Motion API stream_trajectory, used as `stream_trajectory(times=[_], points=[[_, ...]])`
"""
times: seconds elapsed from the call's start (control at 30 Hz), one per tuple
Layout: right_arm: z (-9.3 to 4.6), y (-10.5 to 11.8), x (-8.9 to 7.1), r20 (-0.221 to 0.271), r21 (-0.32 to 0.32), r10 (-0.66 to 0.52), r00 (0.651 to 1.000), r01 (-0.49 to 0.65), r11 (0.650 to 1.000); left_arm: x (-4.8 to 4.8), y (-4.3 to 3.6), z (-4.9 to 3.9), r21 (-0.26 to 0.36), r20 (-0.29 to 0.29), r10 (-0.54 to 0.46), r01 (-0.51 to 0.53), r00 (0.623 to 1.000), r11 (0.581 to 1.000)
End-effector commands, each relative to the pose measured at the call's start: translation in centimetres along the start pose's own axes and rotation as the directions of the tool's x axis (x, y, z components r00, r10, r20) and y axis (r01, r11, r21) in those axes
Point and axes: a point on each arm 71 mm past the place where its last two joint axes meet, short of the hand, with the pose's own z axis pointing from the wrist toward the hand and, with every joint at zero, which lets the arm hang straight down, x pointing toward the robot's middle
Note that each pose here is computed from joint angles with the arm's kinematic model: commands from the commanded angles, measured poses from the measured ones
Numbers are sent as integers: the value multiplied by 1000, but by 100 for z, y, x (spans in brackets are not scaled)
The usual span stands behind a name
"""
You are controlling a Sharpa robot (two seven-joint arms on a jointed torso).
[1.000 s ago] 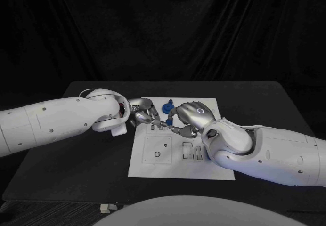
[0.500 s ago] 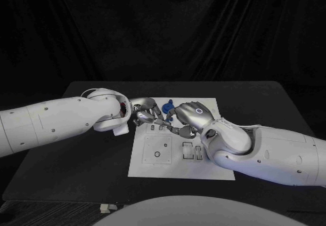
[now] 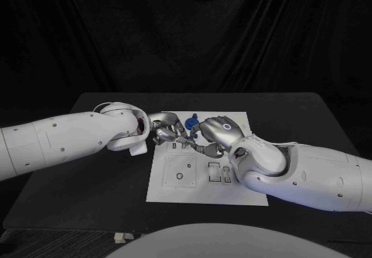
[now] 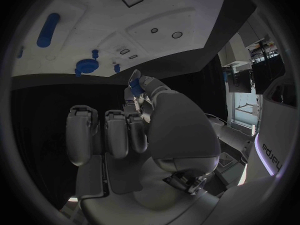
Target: Assemble the parts on the task board
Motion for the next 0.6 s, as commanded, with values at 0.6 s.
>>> stream_trajectory(times=[0.6], points=[[70,23,64,-42,-2,-82,996,82,997,15,11,26,-19,7,-9,9,1000,1000]])
